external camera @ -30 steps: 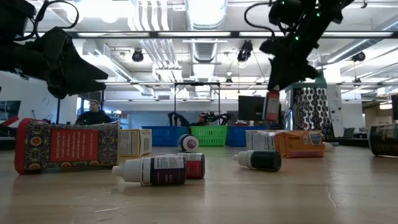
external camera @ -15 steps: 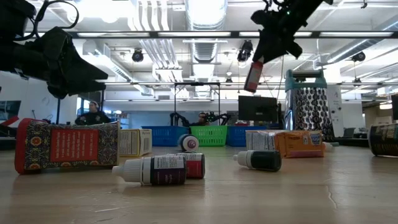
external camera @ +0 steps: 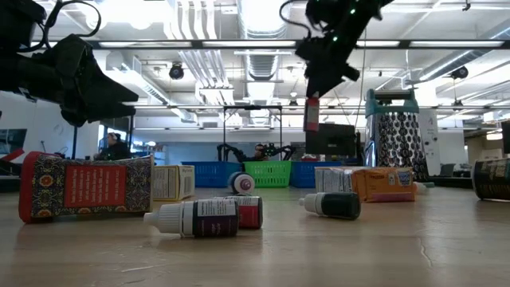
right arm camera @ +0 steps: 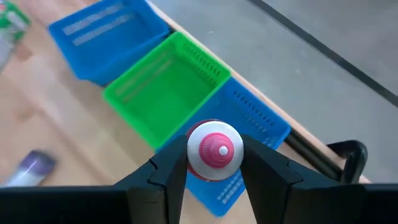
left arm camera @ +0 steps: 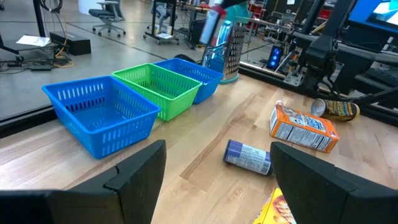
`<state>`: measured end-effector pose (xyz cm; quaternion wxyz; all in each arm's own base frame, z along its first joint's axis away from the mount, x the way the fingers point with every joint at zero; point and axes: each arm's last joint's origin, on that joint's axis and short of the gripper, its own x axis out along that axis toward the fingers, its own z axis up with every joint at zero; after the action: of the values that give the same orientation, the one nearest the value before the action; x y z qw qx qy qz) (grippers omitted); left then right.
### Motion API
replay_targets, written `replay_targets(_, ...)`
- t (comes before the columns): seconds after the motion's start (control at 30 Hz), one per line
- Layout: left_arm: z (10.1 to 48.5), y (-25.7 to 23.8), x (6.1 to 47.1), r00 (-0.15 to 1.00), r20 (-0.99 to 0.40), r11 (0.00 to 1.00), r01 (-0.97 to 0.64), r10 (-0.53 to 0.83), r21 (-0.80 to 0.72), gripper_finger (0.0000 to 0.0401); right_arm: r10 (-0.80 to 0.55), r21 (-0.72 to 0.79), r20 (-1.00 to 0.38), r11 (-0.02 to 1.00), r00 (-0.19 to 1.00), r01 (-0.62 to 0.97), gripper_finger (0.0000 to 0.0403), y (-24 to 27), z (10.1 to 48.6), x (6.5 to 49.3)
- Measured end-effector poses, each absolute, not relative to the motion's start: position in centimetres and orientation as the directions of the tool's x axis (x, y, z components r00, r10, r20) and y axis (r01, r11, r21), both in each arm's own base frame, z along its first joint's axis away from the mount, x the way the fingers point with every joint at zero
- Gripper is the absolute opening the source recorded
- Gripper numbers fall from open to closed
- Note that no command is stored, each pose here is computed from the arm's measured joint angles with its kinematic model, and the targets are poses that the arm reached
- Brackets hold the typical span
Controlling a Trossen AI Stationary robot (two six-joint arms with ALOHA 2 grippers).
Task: Pick & Place Kitchen Items
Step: Put the large pink food coloring bottle into the right blue bin
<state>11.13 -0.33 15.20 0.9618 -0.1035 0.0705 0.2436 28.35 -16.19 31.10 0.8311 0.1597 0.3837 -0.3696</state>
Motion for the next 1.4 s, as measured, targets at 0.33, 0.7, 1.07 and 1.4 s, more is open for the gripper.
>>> replay_targets(0.33,15.2,-0.3,11.1,0.871,-0.186,0.86,-0.483,0.454,-0.165,0.0294,-0.522,-0.075,-0.786,0.614,0.332,0.786,0.0129,-21.9,27.8,28.7)
replay_targets(0.7,15.2,-0.3,11.1,0.871,-0.186,0.86,-0.483,0.454,-0.165,0.0294,-0.485,-0.008,-0.777,0.644,0.401,0.765,0.0114,-23.8,26.0,29.3)
replay_targets(1.07,15.2,-0.3,11.1,0.871,-0.188,0.86,-0.484,0.454,-0.163,0.0294,-0.467,-0.025,-0.805,0.643,0.365,0.766,0.0126,-24.4,24.1,29.1)
replay_targets(1.4,15.2,-0.3,11.1,0.871,-0.188,0.86,-0.484,0.454,-0.163,0.0294,-0.455,-0.016,-0.814,0.638,0.36,0.77,0.0133,-25.2,21.9,28.1)
